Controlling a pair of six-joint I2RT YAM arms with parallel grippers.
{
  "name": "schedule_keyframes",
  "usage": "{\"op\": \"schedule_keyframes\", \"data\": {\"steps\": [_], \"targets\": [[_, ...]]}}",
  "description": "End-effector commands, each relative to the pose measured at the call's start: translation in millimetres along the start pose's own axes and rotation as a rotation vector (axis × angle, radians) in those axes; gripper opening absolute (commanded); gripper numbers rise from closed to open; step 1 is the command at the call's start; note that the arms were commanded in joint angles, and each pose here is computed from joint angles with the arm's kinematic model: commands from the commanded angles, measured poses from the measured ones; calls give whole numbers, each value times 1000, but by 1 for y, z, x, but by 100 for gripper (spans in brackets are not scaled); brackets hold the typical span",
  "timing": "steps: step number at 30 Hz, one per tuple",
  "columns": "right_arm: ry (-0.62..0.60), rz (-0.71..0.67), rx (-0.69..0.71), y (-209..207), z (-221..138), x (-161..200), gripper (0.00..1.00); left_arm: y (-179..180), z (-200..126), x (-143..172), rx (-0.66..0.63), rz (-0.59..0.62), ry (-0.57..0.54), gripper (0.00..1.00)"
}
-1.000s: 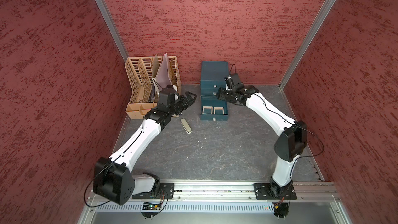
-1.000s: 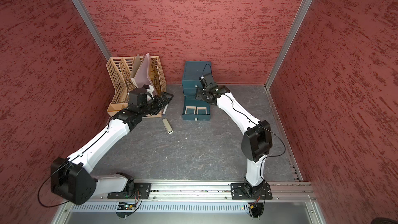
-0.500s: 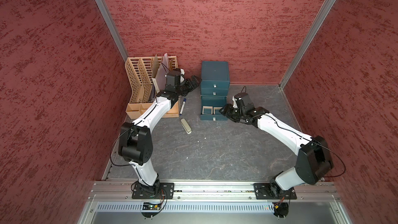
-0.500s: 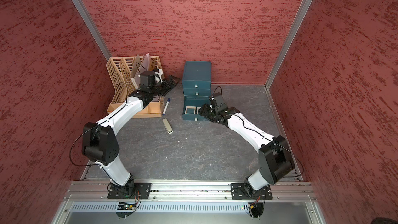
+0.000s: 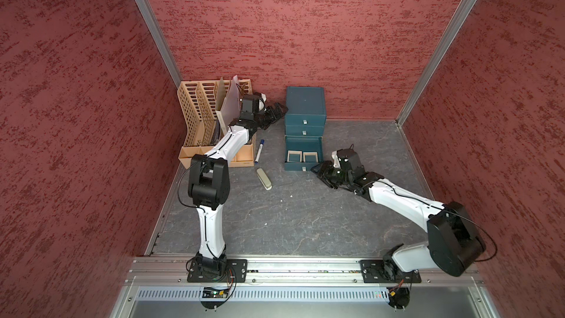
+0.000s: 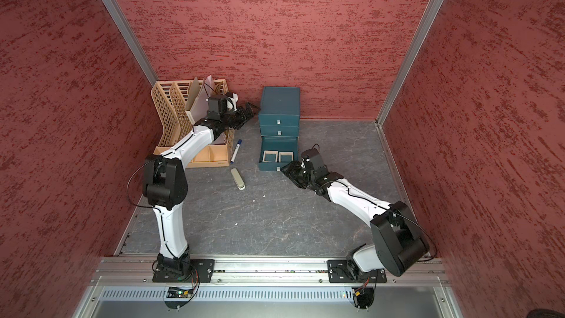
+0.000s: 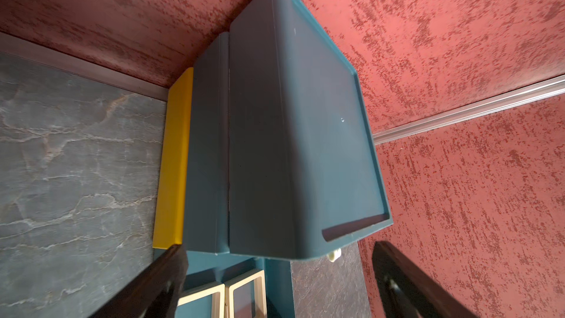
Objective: Place the brooch boxes into the drawer by color
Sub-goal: Close the drawer in the storage box.
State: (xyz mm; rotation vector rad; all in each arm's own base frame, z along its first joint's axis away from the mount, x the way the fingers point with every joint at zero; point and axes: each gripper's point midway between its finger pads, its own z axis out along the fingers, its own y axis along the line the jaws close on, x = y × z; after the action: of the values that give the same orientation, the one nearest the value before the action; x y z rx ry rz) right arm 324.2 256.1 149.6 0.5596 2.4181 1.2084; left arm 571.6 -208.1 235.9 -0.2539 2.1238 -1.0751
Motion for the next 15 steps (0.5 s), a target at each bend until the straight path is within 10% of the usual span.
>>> {"op": "schedule_keyframes", "data": {"steps": [1,15], "targets": [[0,21,-78,12,-2,6,49,-6,8,-1,20,27,11,99],[-7,152,-168,-4,20,15,48,18,28,11,-62,19,68,98]]}}
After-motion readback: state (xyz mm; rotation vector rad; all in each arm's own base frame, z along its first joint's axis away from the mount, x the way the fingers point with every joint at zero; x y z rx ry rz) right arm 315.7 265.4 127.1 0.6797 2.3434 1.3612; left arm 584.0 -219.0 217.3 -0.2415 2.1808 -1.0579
